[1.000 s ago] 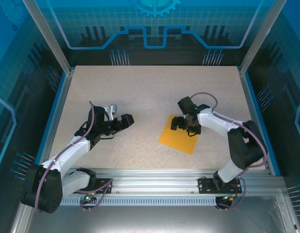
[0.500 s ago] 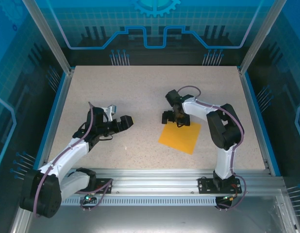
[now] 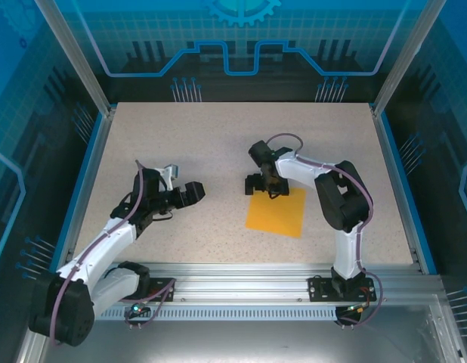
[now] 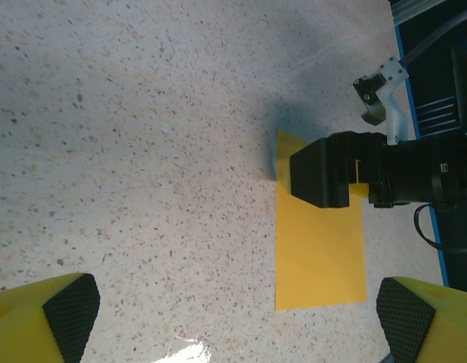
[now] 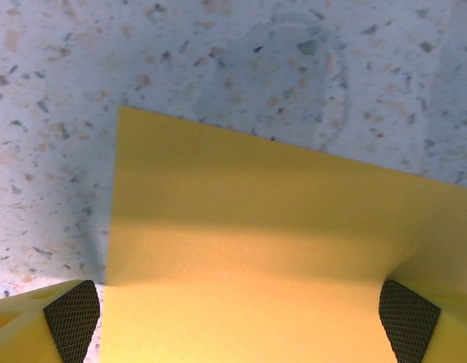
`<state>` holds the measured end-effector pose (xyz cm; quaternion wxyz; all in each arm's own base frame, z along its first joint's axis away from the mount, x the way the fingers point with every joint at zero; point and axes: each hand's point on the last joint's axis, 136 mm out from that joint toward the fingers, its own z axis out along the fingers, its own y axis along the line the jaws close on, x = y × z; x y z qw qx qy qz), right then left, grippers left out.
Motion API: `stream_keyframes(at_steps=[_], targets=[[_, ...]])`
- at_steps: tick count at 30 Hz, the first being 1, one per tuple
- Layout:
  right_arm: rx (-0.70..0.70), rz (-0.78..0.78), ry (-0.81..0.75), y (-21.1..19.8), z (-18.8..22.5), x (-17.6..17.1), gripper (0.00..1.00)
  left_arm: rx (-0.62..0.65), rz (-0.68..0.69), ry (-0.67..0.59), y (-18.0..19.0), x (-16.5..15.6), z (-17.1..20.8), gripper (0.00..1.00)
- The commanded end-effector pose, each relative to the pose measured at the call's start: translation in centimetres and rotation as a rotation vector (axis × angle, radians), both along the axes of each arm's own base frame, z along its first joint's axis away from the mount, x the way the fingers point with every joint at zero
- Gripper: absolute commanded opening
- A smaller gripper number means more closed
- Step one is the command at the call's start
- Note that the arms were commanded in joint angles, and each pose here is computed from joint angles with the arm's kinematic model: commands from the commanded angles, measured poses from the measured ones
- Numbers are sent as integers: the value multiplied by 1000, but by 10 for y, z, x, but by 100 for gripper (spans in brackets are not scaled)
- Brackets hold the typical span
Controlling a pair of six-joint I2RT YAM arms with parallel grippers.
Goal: Fold a paper plane with a square sheet of paper (pick it up from the middle)
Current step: Rotate the square sheet of paper at the center of the table.
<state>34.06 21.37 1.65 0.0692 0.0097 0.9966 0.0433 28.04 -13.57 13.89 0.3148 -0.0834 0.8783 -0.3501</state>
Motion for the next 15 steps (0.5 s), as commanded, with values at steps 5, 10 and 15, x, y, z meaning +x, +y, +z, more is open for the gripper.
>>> stream_keyframes(at_steps=[5, 10, 15], targets=[[30, -1, 7, 16, 31, -15, 99, 57, 86, -73, 24, 4, 14, 98], [-81, -47, 12, -14, 36, -27, 99, 39, 137, -104, 37, 6, 26, 99], [-100, -148, 14, -39, 29, -46, 99, 20, 142, -98, 39, 6, 27, 99]])
